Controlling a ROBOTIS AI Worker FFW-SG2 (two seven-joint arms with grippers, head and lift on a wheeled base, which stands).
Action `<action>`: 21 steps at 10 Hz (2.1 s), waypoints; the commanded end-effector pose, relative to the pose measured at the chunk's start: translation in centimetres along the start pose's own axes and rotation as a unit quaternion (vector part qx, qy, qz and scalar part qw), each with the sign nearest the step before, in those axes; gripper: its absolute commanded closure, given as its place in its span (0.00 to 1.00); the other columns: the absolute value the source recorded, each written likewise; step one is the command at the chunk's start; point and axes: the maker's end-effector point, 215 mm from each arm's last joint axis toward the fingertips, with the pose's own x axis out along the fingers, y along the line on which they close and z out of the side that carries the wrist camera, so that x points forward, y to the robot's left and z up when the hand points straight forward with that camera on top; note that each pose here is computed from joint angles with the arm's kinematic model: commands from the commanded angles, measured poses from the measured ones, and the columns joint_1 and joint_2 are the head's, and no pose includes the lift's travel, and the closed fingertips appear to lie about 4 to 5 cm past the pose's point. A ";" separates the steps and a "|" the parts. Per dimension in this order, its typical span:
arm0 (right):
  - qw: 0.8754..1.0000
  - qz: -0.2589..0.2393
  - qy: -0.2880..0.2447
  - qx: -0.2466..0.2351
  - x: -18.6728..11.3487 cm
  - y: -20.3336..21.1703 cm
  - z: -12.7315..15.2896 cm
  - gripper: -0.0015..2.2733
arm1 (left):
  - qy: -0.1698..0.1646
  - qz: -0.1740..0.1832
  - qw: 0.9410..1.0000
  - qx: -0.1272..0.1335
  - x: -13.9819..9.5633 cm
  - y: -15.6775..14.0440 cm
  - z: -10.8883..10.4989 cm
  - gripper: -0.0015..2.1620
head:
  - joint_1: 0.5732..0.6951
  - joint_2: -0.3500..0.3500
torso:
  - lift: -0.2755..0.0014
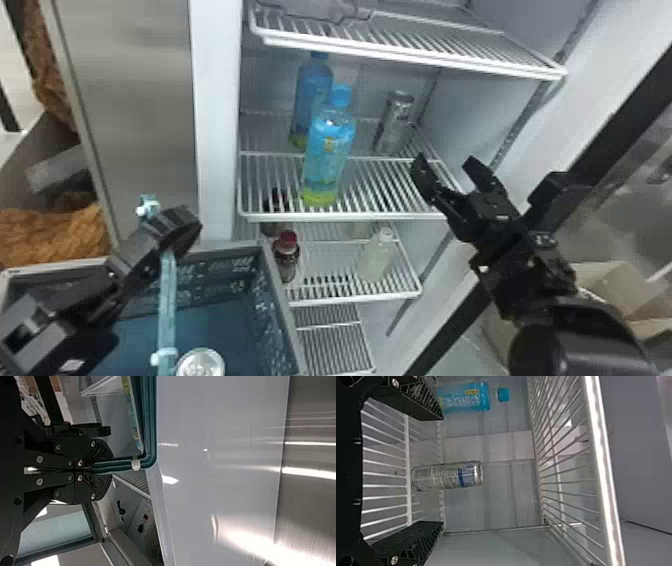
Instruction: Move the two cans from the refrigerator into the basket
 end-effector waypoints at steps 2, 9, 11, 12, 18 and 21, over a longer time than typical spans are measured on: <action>1.000 -0.002 0.010 -0.001 2.4 -0.5 -1.2 0.04 | 0.002 -0.001 1.000 -0.001 0.1 0.0 -0.2 0.56 | 0.54 0.05 | 0.87; 0.999 -0.013 0.038 0.008 8.6 -0.7 -4.1 0.04 | 0.003 0.004 1.000 -0.012 0.0 0.8 -0.4 0.56 | 0.46 0.09 | 0.87; 0.999 -0.017 0.040 0.007 9.8 -0.8 -4.2 0.04 | 0.004 0.004 1.000 -0.014 0.0 0.9 -0.5 0.56 | 0.43 0.09 | 0.87; 0.999 -0.018 0.045 0.006 10.4 -0.9 -4.6 0.04 | 0.003 0.005 1.000 -0.015 0.0 1.0 -0.5 0.56 | 0.41 0.10 | 0.87; 0.998 -0.026 0.057 0.009 14.2 -0.9 -5.0 0.04 | 0.007 0.002 1.000 -0.016 0.3 0.9 -0.6 0.56 | 0.29 0.11 | 0.87; 0.998 -0.031 0.061 0.010 15.9 -0.8 -5.2 0.04 | 0.007 0.001 1.000 -0.016 0.4 1.0 -0.5 0.56 | 0.21 0.12 | 0.87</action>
